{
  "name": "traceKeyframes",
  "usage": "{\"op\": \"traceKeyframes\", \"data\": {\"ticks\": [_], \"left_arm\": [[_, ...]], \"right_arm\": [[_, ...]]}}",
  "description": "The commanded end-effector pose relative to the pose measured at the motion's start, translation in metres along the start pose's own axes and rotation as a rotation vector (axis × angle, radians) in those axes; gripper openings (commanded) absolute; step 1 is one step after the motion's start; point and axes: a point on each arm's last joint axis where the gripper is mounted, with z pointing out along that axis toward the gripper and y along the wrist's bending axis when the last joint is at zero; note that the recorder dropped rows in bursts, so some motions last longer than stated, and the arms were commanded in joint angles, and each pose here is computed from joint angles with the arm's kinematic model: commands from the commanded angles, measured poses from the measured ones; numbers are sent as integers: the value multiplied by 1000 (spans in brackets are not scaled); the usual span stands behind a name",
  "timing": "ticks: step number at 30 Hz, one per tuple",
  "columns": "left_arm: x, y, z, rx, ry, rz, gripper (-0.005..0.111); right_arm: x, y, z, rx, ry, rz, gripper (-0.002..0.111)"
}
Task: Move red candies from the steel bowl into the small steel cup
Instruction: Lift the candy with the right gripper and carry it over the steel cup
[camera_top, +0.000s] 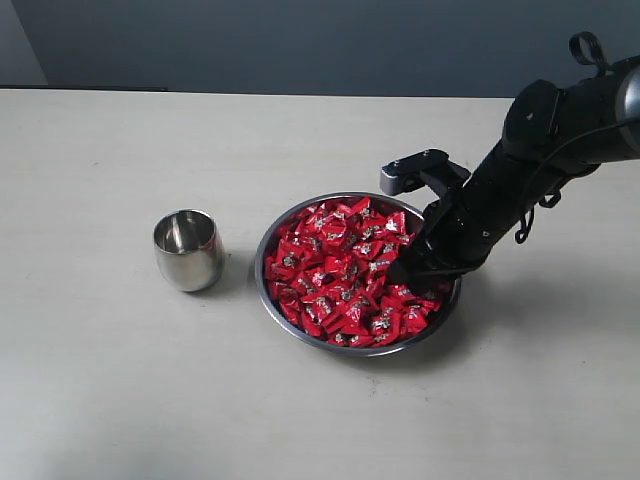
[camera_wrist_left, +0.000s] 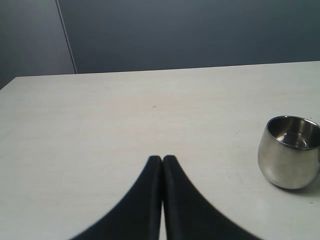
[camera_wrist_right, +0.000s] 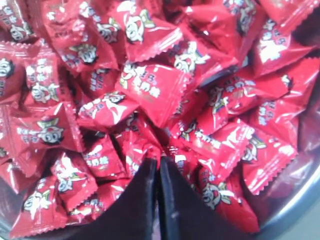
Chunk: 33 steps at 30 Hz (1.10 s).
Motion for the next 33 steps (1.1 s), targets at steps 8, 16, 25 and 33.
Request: {"op": "traceKeyframes", "data": {"ticks": [8, 16, 25, 33], "left_arm": [[1, 0, 0, 0, -3, -5, 0], [1, 0, 0, 0, -3, -5, 0], [1, 0, 0, 0, -3, -5, 0], [1, 0, 0, 0, -3, -5, 0]], "right_arm": [[-2, 2, -3, 0, -12, -11, -1], [-19, 4, -40, 110, -196, -4, -1], [-42, 8, -78, 161, -508, 69, -1], [-72, 17, -74, -35, -590, 1, -1]]}}
